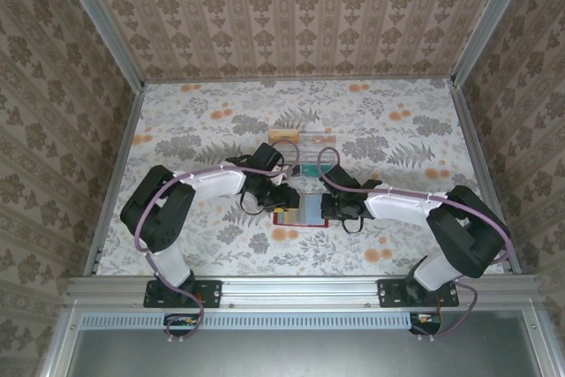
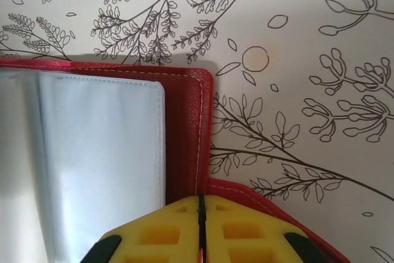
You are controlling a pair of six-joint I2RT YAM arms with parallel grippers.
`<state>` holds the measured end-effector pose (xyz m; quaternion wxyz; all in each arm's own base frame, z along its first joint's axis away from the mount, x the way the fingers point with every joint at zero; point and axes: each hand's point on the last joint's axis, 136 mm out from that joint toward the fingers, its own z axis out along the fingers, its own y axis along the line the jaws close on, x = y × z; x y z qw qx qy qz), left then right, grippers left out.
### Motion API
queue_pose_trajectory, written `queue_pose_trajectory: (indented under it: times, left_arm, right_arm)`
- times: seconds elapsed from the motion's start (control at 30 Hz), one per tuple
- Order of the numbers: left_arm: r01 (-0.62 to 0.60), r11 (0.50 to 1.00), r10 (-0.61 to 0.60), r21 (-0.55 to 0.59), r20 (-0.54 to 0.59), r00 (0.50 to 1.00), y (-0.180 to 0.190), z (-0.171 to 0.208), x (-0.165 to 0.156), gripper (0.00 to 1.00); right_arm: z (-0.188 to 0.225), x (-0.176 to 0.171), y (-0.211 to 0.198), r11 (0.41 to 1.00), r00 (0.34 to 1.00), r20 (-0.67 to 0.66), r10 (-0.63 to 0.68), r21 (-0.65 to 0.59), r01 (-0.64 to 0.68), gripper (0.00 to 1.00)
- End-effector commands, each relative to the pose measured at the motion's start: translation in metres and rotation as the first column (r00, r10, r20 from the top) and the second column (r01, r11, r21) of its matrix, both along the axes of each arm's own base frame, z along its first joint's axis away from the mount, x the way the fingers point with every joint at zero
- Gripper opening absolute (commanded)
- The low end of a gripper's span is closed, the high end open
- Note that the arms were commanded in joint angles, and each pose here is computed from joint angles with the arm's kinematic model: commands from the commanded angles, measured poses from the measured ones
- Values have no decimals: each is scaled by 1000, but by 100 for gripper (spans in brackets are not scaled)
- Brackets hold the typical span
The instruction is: Take the credit cards out of the card holder
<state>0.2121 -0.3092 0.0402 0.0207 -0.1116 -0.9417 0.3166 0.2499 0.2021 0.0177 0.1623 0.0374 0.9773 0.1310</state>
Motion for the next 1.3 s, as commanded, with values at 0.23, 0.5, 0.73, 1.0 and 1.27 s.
queue_pose_trajectory:
  times: [0.23, 0.5, 0.73, 1.0, 1.27]
  left_arm:
    - [39, 999, -39, -28, -12, 999, -16, 2, -1, 42]
    - [61, 997, -62, -56, -7, 998, -26, 7, 0, 42]
    - [69, 994, -69, -85, 5, 998, -32, 14, 3, 42]
    - [93, 989, -93, -114, 4, 996, -45, 16, 4, 42]
    - [57, 994, -51, -91, 63, 997, -30, 33, 12, 42]
  right_arm:
    - [-8, -5, 4, 1000, 999, -35, 7, 5, -7, 12]
    - [-7, -5, 3, 1000, 999, -32, 7, 5, -7, 12]
    - [-7, -5, 3, 1000, 999, -33, 5, 5, -5, 12]
    - [-7, -5, 3, 1000, 1000, -31, 4, 5, -4, 13]
    - [0, -3, 5, 1000, 1000, -18, 8, 12, -7, 13]
